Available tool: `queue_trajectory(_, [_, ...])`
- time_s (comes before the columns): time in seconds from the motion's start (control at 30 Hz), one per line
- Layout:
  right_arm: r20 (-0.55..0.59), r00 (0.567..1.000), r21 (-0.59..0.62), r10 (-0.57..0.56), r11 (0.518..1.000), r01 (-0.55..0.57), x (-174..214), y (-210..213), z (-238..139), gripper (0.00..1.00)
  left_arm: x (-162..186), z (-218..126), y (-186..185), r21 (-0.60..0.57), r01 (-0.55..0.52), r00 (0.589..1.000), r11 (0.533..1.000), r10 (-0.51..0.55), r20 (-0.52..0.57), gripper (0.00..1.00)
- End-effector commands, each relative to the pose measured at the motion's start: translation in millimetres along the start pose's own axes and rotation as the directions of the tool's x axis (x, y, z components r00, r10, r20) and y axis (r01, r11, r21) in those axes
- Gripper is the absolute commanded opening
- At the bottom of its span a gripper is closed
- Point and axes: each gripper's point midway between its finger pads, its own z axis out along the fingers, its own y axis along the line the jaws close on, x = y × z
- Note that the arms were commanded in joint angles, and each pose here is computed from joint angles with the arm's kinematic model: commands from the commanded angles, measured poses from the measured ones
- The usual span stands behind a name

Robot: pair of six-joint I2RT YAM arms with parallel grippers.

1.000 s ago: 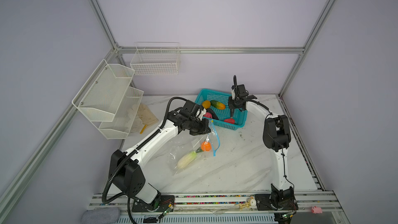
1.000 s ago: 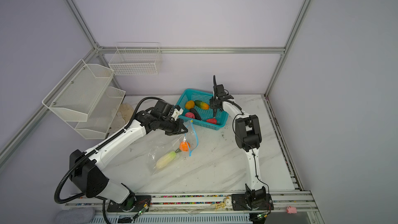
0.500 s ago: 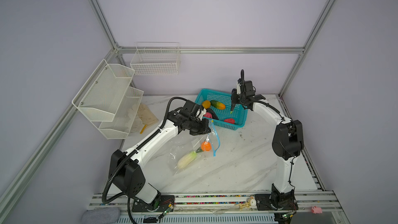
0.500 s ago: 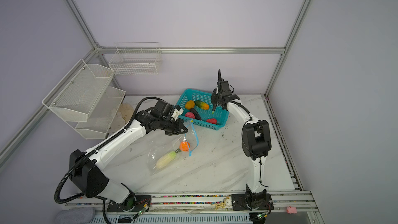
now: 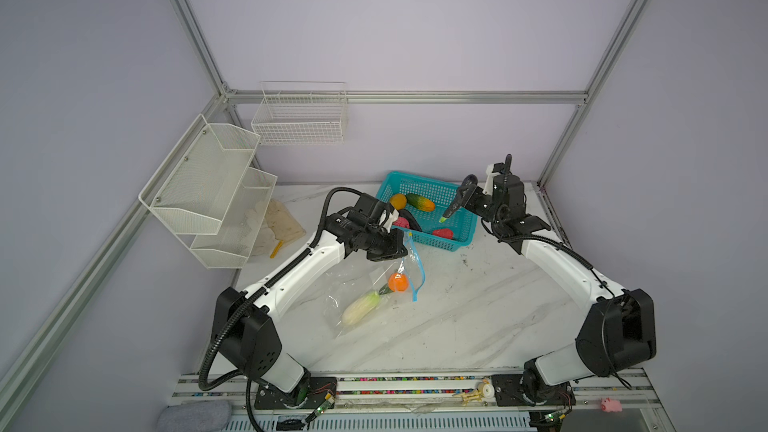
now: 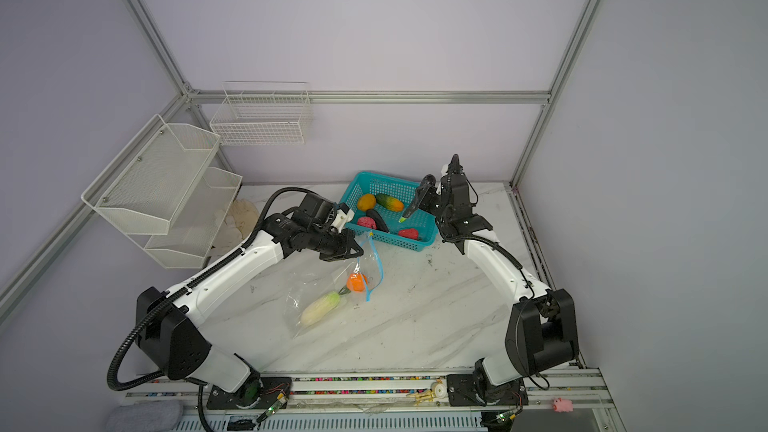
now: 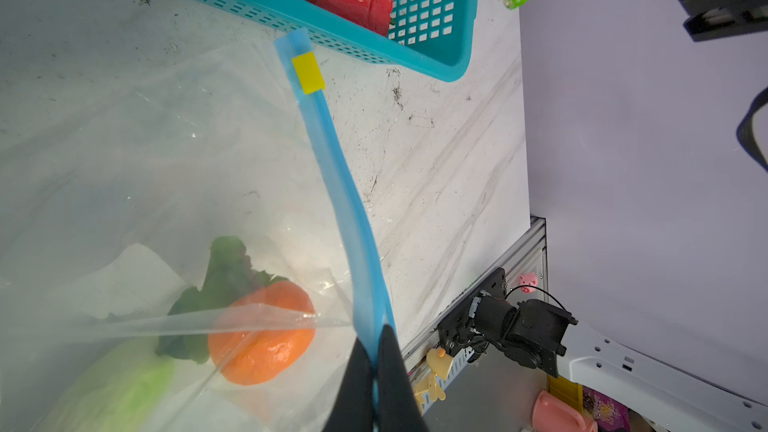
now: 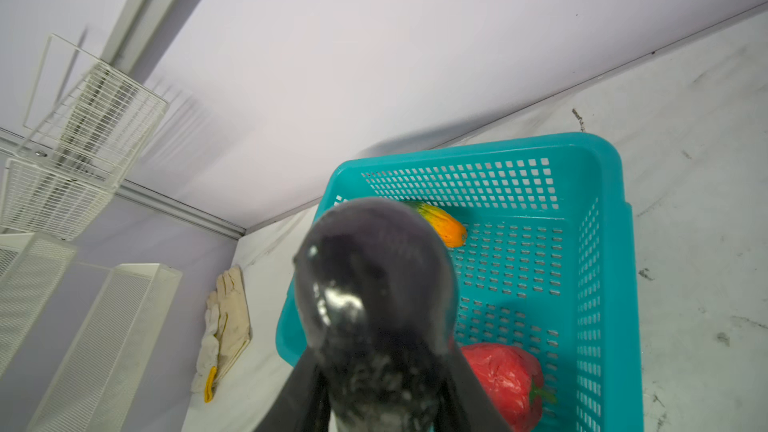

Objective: Place the food in the zip-top bag and seal the zipper
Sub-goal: 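Lift the dark eggplant out of the basket with the right gripper, then carry the eggplant to the bag mouth and lower it inside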

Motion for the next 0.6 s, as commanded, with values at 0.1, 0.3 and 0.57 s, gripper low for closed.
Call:
queue_trajectory(0.1, [0.07,0.98,-0.079,0.187,0.98,-0.182,18.9,33.3,-26.5,0.33,-26.8,-19.4,-28.4,0.067,-0.037,0.995,0.997,0.031,0.092,0.0])
queue_trajectory(0.3, [0.053,0.955,-0.013,0.292,0.956,-0.292,50.1,35.9,-31.8,0.28,-27.6,-19.3,-28.9,0.071,-0.035,0.995,0.997,0.028,0.097,0.0])
queue_trajectory(0.57, [-0.005,0.967,0.029,0.256,0.966,-0.256,80.8,43.7,-31.3,0.28,-29.3,-20.9,-29.5,0.07,-0.036,0.994,0.997,0.028,0.107,0.0])
